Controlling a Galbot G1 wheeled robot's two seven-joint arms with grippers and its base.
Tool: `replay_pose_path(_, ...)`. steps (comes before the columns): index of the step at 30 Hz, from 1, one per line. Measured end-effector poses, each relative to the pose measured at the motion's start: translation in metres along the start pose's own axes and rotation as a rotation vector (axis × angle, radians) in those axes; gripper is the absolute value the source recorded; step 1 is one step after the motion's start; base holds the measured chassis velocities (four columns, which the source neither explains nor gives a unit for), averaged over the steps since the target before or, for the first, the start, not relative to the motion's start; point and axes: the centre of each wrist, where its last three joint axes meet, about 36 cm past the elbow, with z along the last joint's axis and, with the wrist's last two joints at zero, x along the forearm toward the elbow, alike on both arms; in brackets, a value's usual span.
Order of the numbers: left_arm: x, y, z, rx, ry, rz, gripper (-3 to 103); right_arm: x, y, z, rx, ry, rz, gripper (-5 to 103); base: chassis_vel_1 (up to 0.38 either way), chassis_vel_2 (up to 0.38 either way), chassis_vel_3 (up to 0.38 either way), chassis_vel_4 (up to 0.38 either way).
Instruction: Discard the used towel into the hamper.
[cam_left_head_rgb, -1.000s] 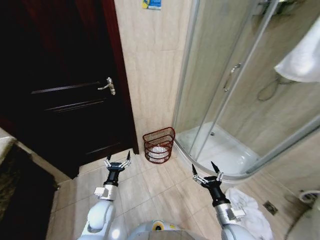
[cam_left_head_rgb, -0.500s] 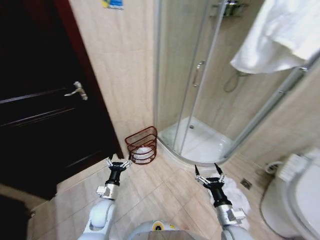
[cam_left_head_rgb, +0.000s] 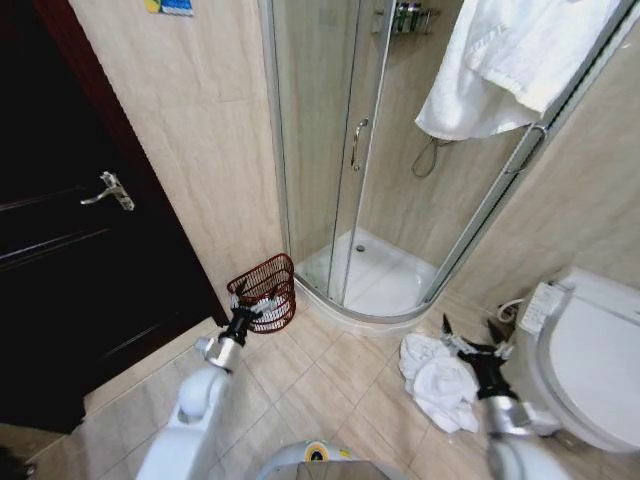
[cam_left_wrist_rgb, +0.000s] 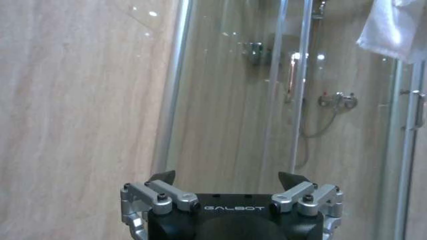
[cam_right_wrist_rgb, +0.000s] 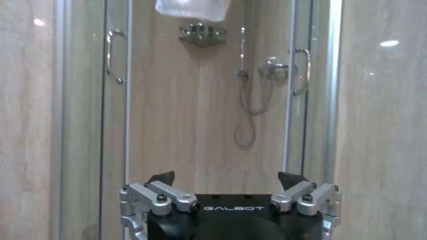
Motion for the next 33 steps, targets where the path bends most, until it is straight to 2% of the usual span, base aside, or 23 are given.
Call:
replay_pose_path(2,-0.001,-0.002,-0.013,0.003,0.012,0.017,100,0.0,0.004,-0.02,-0.008,0.023,-0.025,100,0.0,0.0,0.0,0.0)
replay_pose_path(9,0.001,-0.003,-0.021,0.004,0.011,0.018,100,0.001,0.018,-0.045,0.0,0.006,-0.04,100,0.0,0.0,0.0,0.0)
replay_pose_path(17,0.023,0.002,-0.04,-0.012,0.023,0.016,100,0.024,0.038,-0.068,0.037,0.038,0.017,100,0.0,0.0,0.0,0.0)
replay_pose_path(26,0.032,0.011,-0.058,-0.029,0.015,0.005,100,0.033,0.032,-0.068,0.068,0.064,0.017,100,0.0,0.0,0.0,0.0)
replay_pose_path(33,0.03,0.002,-0.054,-0.006,0.024,0.004,100,0.036,0.029,-0.067,0.077,0.101,0.025,100,0.0,0.0,0.0,0.0)
